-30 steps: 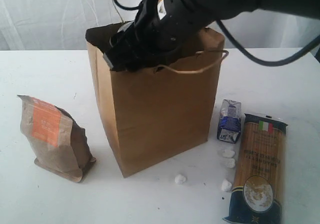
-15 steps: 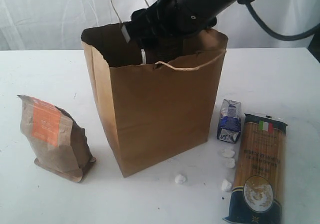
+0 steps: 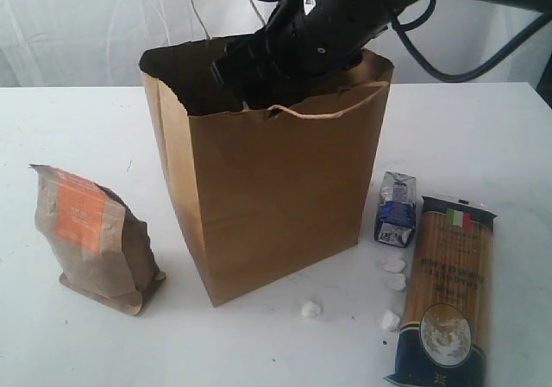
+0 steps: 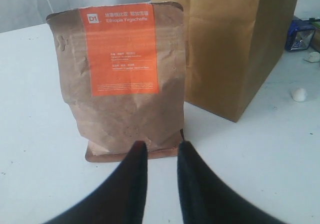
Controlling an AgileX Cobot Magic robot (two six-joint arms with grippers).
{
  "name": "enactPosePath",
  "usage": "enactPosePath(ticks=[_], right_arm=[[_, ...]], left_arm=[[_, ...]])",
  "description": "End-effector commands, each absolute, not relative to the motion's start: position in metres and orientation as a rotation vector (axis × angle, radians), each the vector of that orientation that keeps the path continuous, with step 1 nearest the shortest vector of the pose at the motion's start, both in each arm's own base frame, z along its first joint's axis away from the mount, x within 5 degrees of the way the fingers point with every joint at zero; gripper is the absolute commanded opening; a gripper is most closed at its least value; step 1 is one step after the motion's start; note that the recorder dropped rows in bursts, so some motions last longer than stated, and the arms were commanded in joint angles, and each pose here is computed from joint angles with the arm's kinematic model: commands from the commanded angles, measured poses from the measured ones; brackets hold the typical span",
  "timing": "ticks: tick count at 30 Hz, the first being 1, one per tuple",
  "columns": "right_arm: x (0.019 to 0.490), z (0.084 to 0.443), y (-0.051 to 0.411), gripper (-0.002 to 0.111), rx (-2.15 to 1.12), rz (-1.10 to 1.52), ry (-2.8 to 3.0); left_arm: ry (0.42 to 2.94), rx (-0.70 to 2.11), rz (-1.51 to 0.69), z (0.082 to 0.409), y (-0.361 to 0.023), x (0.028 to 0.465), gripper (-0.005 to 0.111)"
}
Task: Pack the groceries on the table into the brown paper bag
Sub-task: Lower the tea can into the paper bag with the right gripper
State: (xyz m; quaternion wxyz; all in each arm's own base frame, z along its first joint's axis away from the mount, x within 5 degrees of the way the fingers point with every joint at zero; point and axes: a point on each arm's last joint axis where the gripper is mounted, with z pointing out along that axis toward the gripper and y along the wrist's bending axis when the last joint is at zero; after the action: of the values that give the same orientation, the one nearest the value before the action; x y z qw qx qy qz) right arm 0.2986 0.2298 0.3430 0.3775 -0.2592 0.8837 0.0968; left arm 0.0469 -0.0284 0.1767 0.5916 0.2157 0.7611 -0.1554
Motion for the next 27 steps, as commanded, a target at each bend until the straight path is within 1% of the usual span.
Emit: enactPosePath(ticks=[1, 8, 14, 22, 24, 27], right_arm=[[0.301, 0.349, 0.231, 0.066, -0.661, 0.267, 2.221], [0.293, 0.368, 0.223, 0.067, -0.648, 0.271, 2.164], [0.291, 0.364, 0.219, 0.067, -0.627, 0.291, 2.234], [0.292, 0.363, 0.219, 0.068, -0.661, 0.253, 2.224], [0.293, 0.361, 0.219, 0.077, -0.66, 0.253, 2.227], [0.294, 0.358, 0.22, 0.099, -0.666, 0.244, 2.247]], left_arm=[[1.774, 0.495, -0.365, 0.176, -0.028, 0.047, 0.028], [1.774, 0.495, -0.365, 0.176, -0.028, 0.047, 0.028], [1.774, 0.495, -0.365, 0.176, -0.028, 0.047, 0.028], [1.774, 0.495, -0.365, 0.176, -0.028, 0.047, 0.028], [1.774, 0.495, -0.365, 0.176, -0.028, 0.047, 0.028], [1.774, 0.495, -0.365, 0.176, -0.028, 0.047, 0.028]])
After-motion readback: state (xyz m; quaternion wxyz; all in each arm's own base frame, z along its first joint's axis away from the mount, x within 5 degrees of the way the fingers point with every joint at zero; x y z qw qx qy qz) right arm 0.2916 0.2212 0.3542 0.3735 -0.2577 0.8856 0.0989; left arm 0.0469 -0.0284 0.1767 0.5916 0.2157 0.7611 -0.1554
